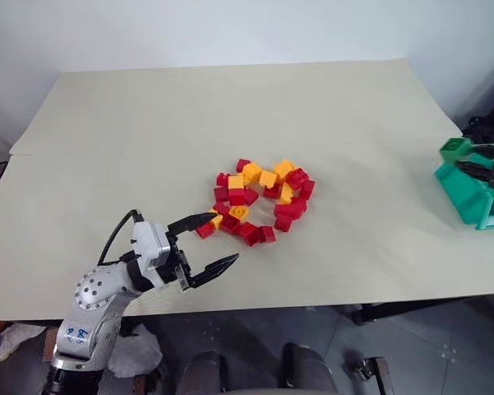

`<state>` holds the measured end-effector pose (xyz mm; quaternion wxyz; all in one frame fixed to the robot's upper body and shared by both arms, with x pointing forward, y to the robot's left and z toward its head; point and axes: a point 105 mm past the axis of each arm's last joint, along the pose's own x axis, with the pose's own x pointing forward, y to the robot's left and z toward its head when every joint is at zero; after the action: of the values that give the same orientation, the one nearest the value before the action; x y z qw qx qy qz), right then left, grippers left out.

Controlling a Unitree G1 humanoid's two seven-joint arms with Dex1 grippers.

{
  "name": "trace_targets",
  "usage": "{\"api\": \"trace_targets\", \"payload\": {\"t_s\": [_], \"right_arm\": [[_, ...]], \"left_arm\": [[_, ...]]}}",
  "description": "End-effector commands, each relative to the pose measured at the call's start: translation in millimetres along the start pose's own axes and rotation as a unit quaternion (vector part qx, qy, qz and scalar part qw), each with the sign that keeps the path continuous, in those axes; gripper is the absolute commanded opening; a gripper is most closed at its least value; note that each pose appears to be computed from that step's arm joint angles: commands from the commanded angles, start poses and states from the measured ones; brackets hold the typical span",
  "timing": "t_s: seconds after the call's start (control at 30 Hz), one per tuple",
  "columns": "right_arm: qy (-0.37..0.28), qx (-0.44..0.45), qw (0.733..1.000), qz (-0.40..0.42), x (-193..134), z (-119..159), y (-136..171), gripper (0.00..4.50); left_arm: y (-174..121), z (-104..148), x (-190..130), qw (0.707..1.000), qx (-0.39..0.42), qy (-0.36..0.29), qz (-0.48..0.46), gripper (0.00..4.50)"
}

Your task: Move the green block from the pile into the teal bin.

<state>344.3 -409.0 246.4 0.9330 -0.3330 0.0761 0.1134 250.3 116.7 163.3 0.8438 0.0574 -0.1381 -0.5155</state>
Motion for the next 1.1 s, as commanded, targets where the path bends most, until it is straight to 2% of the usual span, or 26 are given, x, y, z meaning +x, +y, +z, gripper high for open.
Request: {"api": "trace_targets", "payload": {"t_s": [0.03, 0.1, 0.23, 0.47, 0.77, 0.97, 1.03, 1.1], "right_arm": [[0.027, 0.021, 0.992, -0.121, -32, -10, -40, 1.49], [0.053, 0.031, 0.986, -0.156, -40, -21, -48, 1.49], [0.097, 0.057, 0.978, -0.175, -38, -46, -41, 1.49], [0.111, 0.089, 0.974, -0.176, -26, -55, -32, 1.49], [0.092, 0.095, 0.974, -0.185, -19, -49, -32, 4.44], [0.028, 0.079, 0.986, -0.144, -17, -26, -30, 4.48], [-0.030, 0.069, 0.993, -0.088, -11, -7, -19, 4.48], [-0.132, 0.063, 0.989, 0.014, -4, 23, 5, 4.48]], "left_arm": [[-3, 5, 5, 1.000, 0.009, -0.015, -0.017, 4.50], [-3, 4, 6, 1.000, 0.007, -0.017, -0.019, 4.50], [-4, 4, 8, 1.000, 0.007, -0.018, -0.024, 4.50], [-1, 9, 4, 1.000, 0.015, -0.015, -0.017, 4.50], [-6, 9, 0, 1.000, 0.014, -0.011, -0.004, 4.50], [-6, 8, -3, 1.000, 0.014, -0.006, 0.002, 4.50], [-4, 6, -6, 1.000, 0.015, -0.003, 0.007, 4.50], [-1, 4, -12, 1.000, 0.019, 0.008, 0.014, 4.50]]}}
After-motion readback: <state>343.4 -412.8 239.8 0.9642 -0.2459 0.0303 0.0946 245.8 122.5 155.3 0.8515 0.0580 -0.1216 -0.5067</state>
